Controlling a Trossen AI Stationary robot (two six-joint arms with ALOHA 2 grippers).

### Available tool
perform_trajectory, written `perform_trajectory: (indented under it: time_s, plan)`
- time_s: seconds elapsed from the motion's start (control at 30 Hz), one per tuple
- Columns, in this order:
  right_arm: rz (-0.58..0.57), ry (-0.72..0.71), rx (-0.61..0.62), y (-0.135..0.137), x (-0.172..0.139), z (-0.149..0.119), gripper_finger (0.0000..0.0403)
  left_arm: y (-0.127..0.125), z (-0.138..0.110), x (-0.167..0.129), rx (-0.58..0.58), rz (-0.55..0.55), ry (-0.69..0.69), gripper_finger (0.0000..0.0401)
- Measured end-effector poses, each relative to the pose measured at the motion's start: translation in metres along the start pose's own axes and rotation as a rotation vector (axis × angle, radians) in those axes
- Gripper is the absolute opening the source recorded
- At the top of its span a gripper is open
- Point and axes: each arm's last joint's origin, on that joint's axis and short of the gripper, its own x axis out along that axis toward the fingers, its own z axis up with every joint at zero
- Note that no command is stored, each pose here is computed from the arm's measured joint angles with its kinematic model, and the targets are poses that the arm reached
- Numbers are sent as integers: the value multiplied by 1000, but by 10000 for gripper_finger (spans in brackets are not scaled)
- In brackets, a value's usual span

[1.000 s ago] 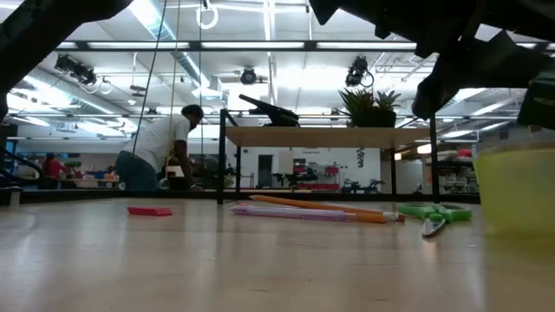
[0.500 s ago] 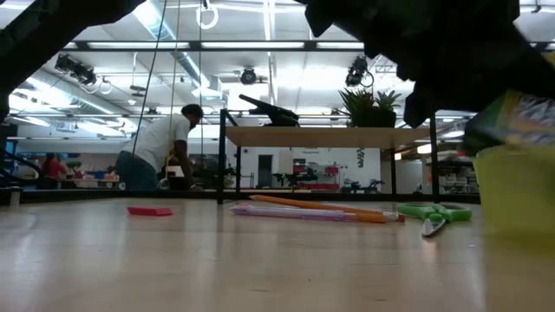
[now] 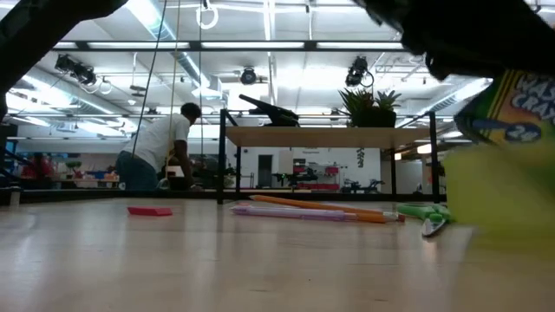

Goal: Pack school essentials
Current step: Put the yellow crayon box into the yellow supply box

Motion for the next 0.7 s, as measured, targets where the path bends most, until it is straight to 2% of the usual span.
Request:
perform_trajectory:
  time_s: [0.2,0.7]
  plan:
    - [-5,-5,8,0,0,0,57,-12,6,-5,55,85,79,122]
    - [-5,-5,14,0,0,0,57,-23,3,-7,48,108,174,126]
